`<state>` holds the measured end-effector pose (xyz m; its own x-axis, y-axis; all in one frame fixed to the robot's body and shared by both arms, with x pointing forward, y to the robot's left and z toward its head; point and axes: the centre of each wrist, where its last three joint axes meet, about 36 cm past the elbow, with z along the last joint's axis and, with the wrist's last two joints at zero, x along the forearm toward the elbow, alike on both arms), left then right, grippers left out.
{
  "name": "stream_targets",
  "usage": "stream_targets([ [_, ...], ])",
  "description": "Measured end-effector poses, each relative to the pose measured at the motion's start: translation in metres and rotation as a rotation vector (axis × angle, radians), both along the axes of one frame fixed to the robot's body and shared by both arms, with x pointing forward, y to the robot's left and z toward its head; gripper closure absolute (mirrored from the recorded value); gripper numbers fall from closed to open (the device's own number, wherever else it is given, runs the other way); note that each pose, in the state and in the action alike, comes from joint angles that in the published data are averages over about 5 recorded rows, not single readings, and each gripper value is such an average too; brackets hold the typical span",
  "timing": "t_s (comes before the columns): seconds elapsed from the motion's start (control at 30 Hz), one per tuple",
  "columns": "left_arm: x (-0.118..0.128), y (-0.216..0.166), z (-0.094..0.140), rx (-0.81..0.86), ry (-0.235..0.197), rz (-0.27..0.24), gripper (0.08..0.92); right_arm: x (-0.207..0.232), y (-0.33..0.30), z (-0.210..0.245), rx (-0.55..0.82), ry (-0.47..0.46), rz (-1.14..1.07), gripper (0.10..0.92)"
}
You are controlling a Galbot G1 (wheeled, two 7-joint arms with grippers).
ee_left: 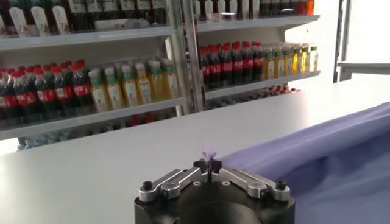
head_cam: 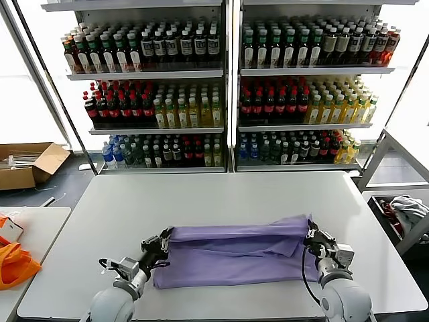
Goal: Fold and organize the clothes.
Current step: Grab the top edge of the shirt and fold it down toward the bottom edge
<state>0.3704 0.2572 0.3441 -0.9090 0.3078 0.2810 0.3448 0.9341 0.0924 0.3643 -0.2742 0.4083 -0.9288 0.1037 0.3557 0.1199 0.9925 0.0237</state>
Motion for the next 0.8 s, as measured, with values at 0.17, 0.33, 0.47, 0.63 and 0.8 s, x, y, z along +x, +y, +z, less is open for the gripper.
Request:
stream_targets([
  [0.17, -0.016, -0.004, -0.005, 0.010, 0.005, -0.003, 0.915, -0.011, 0.002, -0.005, -0.016, 0.019, 0.000, 0.914],
  [0.33, -0.025, -0.005, -0.008, 0.028, 0.001, -0.003, 0.909, -0.020, 0.005, -0.011, -0.038, 0.038, 0.010, 0.914],
  [0.47, -0.028, -0.007, -0.009, 0.046, -0.007, -0.002, 0.843, -0.023, 0.008, -0.015, -0.053, 0.047, 0.015, 0.900],
  [0.63, -0.030, -0.010, -0.007, 0.063, -0.020, 0.001, 0.696, -0.024, 0.012, -0.020, -0.077, 0.055, 0.019, 0.778],
  [0.8, -0.035, -0.013, -0.004, 0.076, -0.019, 0.015, 0.557, -0.026, 0.008, -0.019, -0.104, 0.054, 0.009, 0.639],
])
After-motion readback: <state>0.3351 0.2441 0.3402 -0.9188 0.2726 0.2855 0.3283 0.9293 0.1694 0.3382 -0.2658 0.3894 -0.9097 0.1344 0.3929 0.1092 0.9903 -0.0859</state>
